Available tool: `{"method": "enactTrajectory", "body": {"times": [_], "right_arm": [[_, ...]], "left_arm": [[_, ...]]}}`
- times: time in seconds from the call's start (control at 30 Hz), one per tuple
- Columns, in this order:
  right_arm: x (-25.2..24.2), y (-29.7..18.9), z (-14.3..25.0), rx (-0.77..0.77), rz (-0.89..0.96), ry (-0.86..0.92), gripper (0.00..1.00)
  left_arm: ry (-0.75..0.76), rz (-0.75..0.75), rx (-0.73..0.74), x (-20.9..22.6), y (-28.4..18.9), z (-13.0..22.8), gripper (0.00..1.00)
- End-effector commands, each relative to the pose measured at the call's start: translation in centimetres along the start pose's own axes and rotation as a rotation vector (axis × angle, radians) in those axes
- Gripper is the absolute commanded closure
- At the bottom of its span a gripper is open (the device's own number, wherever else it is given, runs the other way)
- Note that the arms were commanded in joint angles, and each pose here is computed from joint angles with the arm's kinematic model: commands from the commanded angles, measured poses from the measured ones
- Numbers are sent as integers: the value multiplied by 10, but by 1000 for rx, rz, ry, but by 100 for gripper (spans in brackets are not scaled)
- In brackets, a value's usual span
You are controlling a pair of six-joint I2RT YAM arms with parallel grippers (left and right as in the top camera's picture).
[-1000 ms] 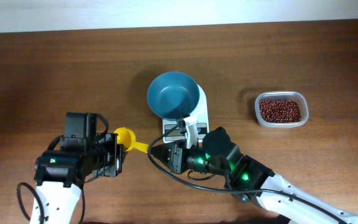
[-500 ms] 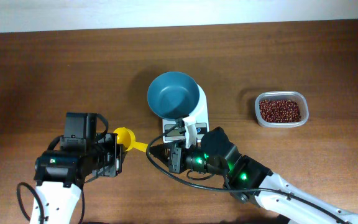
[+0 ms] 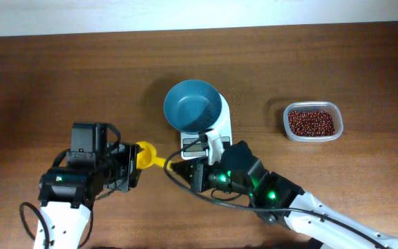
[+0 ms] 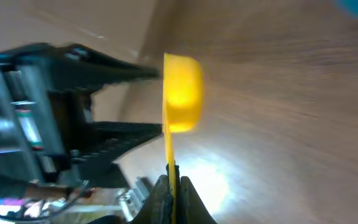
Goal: Scoop item into bowl and weigh 50g on scale
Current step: 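Grasp the scoop handle with the right gripper and release the left, then carry the scoop with the right gripper over the bean tub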
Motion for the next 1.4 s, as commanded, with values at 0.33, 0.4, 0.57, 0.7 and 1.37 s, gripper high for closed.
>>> {"method": "enactTrajectory", "body": {"times": [0.33,0.4,0.57,0.7,1.37], "right_arm": [[-25,-137,-12,-205,352,-25,96],[-24,-175,3,-252,430,-13,96],[-15,-249,34,-331,578,1,96],[-3,-292,43,-353,680,7,96],[-9,-300,26,-310,895,46,96]], "left_arm": [[602,300,-4,-45,-55,27,1],[657,275,3,-44,-62,31,1],[791,193,20,-45,-75,43,1],[942,64,-23,-44,-73,61,1],[1452,-530,-85,13,86,141,100]]}}
Point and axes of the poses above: each gripper's point midway between its finger pads, its own y axis out along the fingers, its own x axis along the line the jaws close on, z = x × y, the point moved 6 cm from there along -y, back along the fingers, and after that the axes turned 12 degrees about -y, right-handed, at the moved point
